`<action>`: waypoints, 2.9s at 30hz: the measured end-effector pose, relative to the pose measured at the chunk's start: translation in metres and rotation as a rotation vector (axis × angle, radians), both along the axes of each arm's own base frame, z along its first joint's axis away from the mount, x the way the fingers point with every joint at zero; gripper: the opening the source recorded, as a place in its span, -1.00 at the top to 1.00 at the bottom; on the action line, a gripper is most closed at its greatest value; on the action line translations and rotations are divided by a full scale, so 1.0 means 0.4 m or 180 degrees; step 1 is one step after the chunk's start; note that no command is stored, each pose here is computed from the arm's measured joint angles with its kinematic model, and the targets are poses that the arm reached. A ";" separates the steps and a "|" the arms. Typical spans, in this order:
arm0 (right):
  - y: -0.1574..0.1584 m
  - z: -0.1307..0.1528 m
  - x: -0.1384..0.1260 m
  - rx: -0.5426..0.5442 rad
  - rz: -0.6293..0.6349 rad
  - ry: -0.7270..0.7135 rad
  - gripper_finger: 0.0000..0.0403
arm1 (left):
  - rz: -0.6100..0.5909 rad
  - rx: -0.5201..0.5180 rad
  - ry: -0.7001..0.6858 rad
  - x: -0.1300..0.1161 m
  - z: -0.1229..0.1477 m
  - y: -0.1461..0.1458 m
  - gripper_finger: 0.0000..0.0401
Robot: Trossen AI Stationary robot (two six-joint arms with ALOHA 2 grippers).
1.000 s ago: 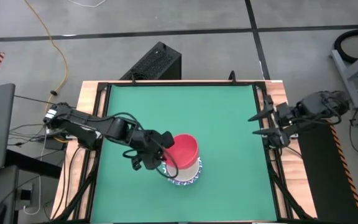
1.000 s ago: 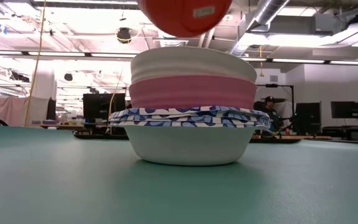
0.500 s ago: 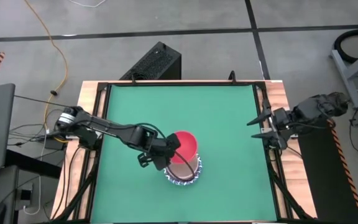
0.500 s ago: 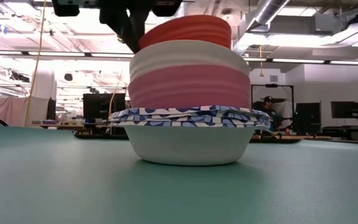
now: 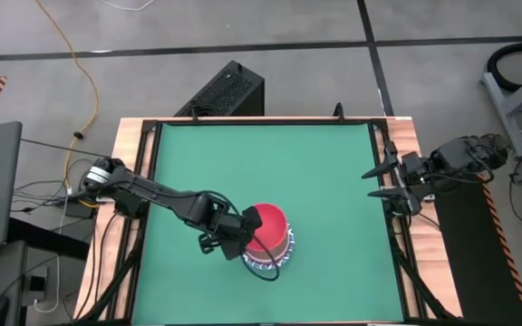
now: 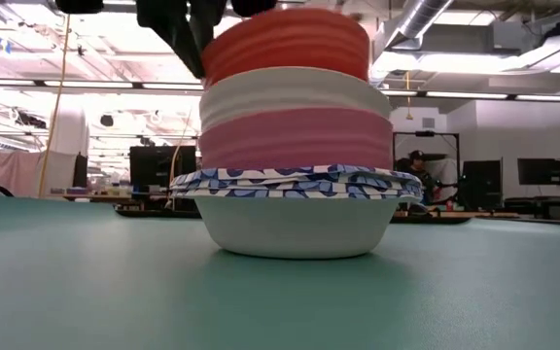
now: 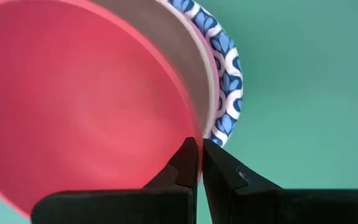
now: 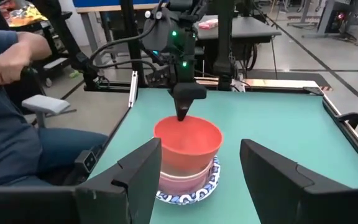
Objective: Nest bowls inside each other
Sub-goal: Stack the orange bowl on top of the white bowl
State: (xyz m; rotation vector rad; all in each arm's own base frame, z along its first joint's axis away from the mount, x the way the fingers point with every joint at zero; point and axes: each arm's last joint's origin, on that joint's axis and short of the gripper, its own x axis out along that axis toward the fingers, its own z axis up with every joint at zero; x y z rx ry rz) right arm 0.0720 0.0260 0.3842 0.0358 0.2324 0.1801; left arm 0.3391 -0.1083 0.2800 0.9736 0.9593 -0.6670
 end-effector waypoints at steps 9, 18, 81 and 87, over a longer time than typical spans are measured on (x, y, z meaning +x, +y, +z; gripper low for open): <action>0.001 -0.002 0.001 0.0018 0.0000 0.0028 -0.19 | -0.0133 0.0062 0.0093 0.019 -0.034 -0.007 1.00; 0.000 -0.002 0.001 0.0014 -0.0001 0.0034 -0.19 | -0.0185 -0.0022 0.0095 0.017 -0.033 -0.016 1.00; 0.003 -0.002 0.005 0.0032 -0.0002 0.0049 -0.19 | 0.1692 -0.1722 -0.2646 -0.162 -0.087 -0.058 1.00; 0.012 -0.006 0.024 -0.0001 -0.0005 0.0119 -0.19 | 0.1824 -0.1875 -0.2703 -0.148 -0.171 -0.059 1.00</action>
